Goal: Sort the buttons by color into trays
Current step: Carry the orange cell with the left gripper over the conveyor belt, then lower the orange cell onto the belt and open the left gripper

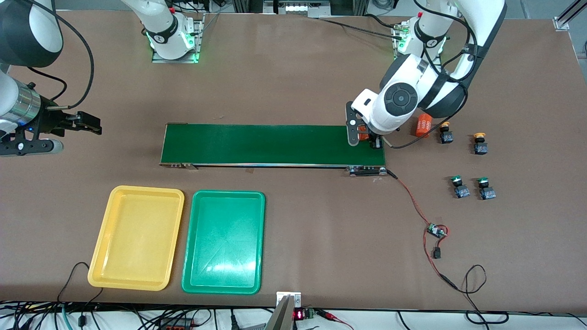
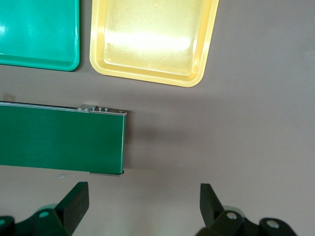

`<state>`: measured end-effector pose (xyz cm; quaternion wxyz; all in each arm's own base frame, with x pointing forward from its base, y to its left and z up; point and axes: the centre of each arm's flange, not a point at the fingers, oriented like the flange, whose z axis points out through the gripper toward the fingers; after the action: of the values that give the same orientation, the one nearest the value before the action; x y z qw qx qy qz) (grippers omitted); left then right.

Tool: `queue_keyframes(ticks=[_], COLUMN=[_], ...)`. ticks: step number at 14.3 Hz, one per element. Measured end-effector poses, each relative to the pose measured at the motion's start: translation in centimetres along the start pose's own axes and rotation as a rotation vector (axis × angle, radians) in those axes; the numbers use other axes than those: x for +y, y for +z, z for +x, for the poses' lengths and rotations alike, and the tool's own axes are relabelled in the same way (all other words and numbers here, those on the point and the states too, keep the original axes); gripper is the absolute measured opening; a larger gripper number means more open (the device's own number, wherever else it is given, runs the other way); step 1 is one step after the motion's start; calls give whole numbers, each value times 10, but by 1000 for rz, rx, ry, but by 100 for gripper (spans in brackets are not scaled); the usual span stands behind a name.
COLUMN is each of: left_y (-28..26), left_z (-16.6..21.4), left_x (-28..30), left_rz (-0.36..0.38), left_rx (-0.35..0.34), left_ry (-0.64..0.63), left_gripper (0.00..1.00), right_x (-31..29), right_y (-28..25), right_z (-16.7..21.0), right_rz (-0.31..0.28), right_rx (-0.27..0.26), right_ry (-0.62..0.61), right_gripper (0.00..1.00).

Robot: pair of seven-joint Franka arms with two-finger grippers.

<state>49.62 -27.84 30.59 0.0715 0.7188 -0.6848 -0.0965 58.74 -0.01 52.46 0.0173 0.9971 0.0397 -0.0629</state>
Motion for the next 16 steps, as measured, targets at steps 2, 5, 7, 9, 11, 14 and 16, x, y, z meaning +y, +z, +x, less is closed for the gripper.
queue_keyframes(ticks=[2,5,7,9,11,14,16], left_y=[11,36,44,43,42,21,-18], left_z=[1,4,8,12,11,6,-14], left_x=[-4,-11,-13,-12,-13,-18,-27], left_rz=[12,29,34,39,47,94,163], left_rx=[-1,-7,-4,-1,-5,5,18], left_ry=[32,68,81,87,91,80,37], left_gripper=[49,49,49,49,61,89,100], right_x=[0,0,0,0,0,-1,-1], right_y=[0,1,1,1,1,1,1], right_z=[0,0,0,0,0,0,0], right_rz=[0,0,0,0,0,0,0], right_rx=[-1,-2,-3,-3,-2,-3,-3], right_ry=[1,0,0,0,-1,-1,-1], right_gripper=[100,100,100,100,100,100,100])
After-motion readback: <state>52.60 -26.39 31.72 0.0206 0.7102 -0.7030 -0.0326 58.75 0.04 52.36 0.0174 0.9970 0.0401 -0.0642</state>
